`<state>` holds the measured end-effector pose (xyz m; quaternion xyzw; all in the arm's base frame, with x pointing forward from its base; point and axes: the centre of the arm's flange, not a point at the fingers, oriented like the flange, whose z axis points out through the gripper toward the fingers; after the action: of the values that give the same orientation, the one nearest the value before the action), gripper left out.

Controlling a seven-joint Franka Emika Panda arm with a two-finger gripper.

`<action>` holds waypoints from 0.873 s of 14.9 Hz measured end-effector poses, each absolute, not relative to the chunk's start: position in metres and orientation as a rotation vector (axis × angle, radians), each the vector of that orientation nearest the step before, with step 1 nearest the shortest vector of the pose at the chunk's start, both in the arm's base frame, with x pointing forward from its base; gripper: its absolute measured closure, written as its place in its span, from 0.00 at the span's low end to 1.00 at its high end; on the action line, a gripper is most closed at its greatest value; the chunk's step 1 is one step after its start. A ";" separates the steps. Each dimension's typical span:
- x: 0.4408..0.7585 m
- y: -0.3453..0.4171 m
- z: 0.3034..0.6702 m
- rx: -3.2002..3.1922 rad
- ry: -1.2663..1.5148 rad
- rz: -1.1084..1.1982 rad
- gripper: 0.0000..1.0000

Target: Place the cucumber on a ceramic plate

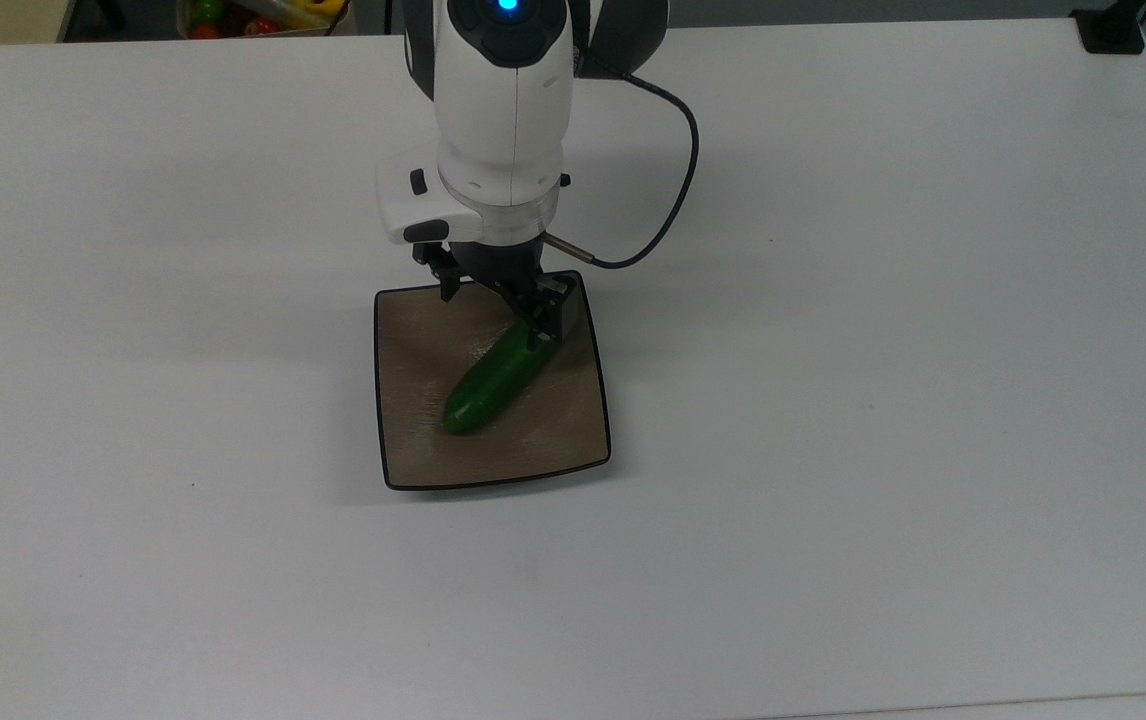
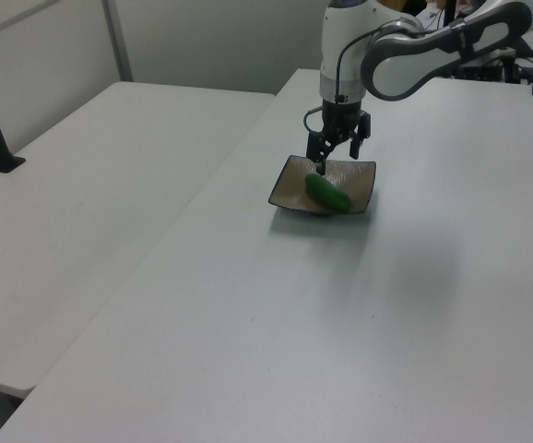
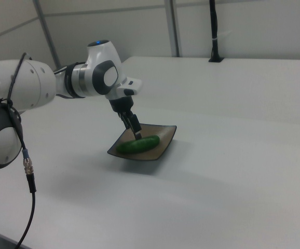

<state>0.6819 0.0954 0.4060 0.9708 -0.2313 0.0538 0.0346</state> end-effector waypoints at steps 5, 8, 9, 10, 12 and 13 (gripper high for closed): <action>0.643 0.083 0.480 2.957 -0.360 0.004 0.00; 0.608 0.069 0.527 3.015 -0.155 0.012 0.00; 0.596 0.067 0.537 3.036 -0.107 0.015 0.00; 0.584 0.065 0.546 3.059 -0.062 0.012 0.00; 0.558 0.066 0.559 3.089 0.010 0.005 0.00; 0.551 0.067 0.560 3.090 0.026 0.000 0.00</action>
<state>0.5506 0.0665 0.5596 0.9996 0.0084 -0.0001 0.0257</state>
